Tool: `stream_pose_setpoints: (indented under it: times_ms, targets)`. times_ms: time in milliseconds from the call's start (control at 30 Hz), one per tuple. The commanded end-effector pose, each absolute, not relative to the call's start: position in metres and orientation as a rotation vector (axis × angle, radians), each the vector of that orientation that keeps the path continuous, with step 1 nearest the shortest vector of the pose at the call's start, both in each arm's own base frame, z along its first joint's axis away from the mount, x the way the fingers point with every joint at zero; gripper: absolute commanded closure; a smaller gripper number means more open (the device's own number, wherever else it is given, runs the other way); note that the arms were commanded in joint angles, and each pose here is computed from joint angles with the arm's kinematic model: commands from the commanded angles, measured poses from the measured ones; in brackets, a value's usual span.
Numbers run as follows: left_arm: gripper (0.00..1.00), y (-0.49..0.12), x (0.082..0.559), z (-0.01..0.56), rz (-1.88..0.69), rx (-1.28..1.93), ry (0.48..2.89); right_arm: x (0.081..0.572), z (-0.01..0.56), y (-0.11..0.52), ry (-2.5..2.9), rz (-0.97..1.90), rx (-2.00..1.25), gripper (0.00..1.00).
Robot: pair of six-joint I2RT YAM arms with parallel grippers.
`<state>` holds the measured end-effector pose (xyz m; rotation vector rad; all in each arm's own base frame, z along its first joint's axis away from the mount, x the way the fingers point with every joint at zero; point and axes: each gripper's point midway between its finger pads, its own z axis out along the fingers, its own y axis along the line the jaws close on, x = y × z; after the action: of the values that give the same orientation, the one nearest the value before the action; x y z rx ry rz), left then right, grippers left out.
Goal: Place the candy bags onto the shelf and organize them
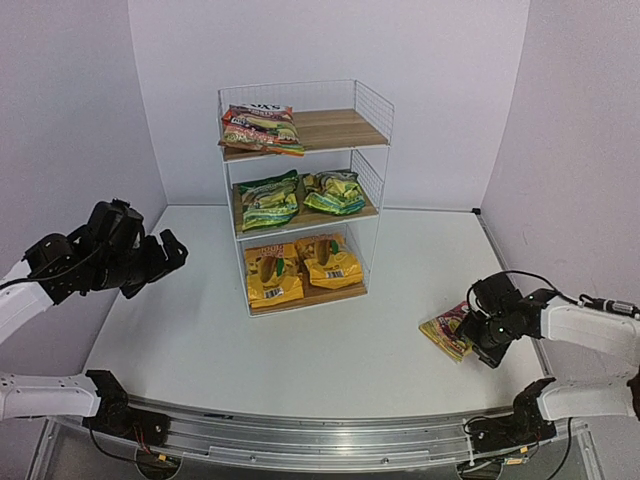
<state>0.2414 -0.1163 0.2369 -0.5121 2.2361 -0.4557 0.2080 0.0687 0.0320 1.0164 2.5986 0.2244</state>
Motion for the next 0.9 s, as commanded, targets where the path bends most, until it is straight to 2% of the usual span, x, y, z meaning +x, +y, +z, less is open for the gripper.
stream_pose_setpoints:
  times_ms: [0, 67, 100, 267, 333, 400, 600, 800, 867]
  targets:
    - [0.00, -0.115, 0.238, 0.243, -0.522, -0.558, 2.196, 0.230, 0.022, 0.078, 2.513, 0.320, 1.055, 0.27]
    - [0.00, -0.114, 0.237, 0.244, -0.536, -0.558, 2.183, 0.226, 0.015, 0.073, 2.497, 0.296, 1.092, 0.32]
    - [0.01, -0.113, 0.236, 0.243, -0.539, -0.558, 2.179, 0.226, 0.014, 0.069, 2.474, 0.282, 1.118, 0.38]
    - [0.00, -0.112, 0.233, 0.237, -0.539, -0.553, 2.187, 0.230, 0.028, 0.069, 2.405, 0.351, 1.077, 0.88]
    - [0.00, -0.112, 0.233, 0.236, -0.530, -0.549, 2.192, 0.241, 0.052, 0.075, 2.369, 0.415, 0.985, 0.97]
    - [0.00, -0.113, 0.234, 0.235, -0.526, -0.542, 2.194, 0.251, 0.086, 0.081, 2.326, 0.461, 0.874, 1.00]
    - [0.00, -0.117, 0.239, 0.238, -0.527, -0.503, 2.187, 0.273, 0.217, 0.104, 2.206, 0.562, 0.460, 1.00]
    - [0.00, -0.119, 0.240, 0.238, -0.525, -0.488, 2.188, 0.271, 0.384, 0.164, 1.957, 0.850, -0.076, 1.00]
    - [0.00, -0.120, 0.240, 0.237, -0.526, -0.486, 2.191, 0.263, 0.422, 0.197, 1.907, 1.008, -0.280, 1.00]
